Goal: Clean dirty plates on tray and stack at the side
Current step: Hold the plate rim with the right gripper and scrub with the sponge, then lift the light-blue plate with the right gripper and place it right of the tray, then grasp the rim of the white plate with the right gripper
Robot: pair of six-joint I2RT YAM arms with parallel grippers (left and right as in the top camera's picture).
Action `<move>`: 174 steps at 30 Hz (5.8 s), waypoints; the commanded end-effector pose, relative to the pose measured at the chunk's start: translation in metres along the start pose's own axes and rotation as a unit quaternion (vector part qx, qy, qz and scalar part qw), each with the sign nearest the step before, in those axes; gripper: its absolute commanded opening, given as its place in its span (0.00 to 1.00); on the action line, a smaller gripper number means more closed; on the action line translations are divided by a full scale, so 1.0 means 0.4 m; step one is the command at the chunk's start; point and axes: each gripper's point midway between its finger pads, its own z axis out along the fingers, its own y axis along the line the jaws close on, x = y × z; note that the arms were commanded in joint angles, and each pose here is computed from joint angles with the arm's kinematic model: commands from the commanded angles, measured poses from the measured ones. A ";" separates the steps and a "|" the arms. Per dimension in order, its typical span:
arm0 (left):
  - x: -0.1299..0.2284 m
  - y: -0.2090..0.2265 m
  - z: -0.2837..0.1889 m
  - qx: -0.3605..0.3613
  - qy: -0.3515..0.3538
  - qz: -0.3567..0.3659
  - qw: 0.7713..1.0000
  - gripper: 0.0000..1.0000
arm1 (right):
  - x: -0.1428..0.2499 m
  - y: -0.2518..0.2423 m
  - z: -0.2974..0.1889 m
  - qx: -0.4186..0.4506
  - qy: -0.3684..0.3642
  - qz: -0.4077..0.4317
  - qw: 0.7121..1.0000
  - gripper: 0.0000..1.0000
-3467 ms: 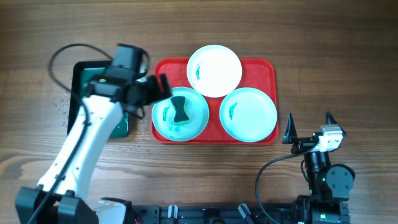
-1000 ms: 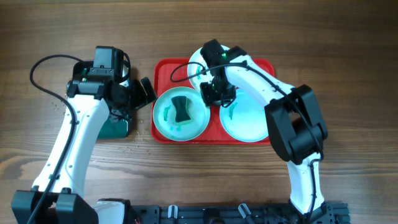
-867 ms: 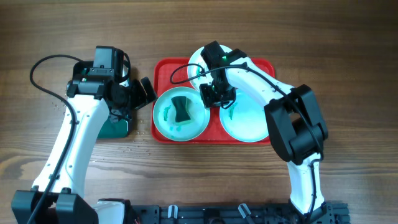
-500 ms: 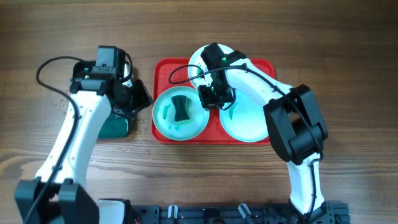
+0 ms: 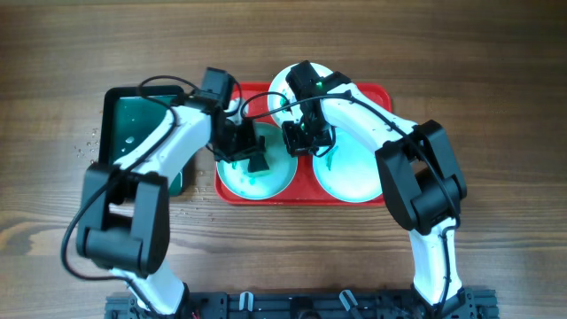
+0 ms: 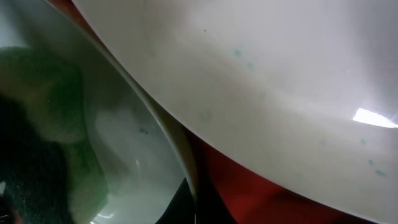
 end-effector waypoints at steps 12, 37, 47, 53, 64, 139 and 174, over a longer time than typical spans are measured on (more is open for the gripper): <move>-0.031 0.080 0.029 -0.090 -0.028 0.006 0.996 0.14 | 0.018 -0.008 0.026 0.006 0.015 0.008 1.000 0.04; -0.067 0.152 -0.062 -0.203 -0.106 0.016 0.973 0.04 | 0.018 -0.008 0.026 0.006 0.014 0.007 1.000 0.04; 0.019 0.074 0.062 -0.083 -0.055 0.027 0.995 0.04 | 0.017 -0.008 0.027 0.005 0.014 0.008 1.000 0.04; -0.007 0.246 -0.044 -0.284 -0.114 0.012 0.952 0.04 | 0.021 -0.009 0.026 0.007 0.017 0.010 1.000 0.04; -0.006 0.091 -0.380 -0.088 -0.264 -0.032 0.960 0.04 | -0.053 0.067 -0.157 -0.008 -0.082 -0.013 0.997 0.04; 0.007 0.361 -0.528 -0.091 -0.299 -0.224 0.923 0.04 | -0.021 -0.653 -0.466 -0.020 -0.317 0.225 0.921 0.56; 0.008 0.361 -0.527 -0.091 -0.298 -0.224 0.923 0.04 | -0.244 -0.286 -0.153 0.096 -0.324 0.050 0.940 0.26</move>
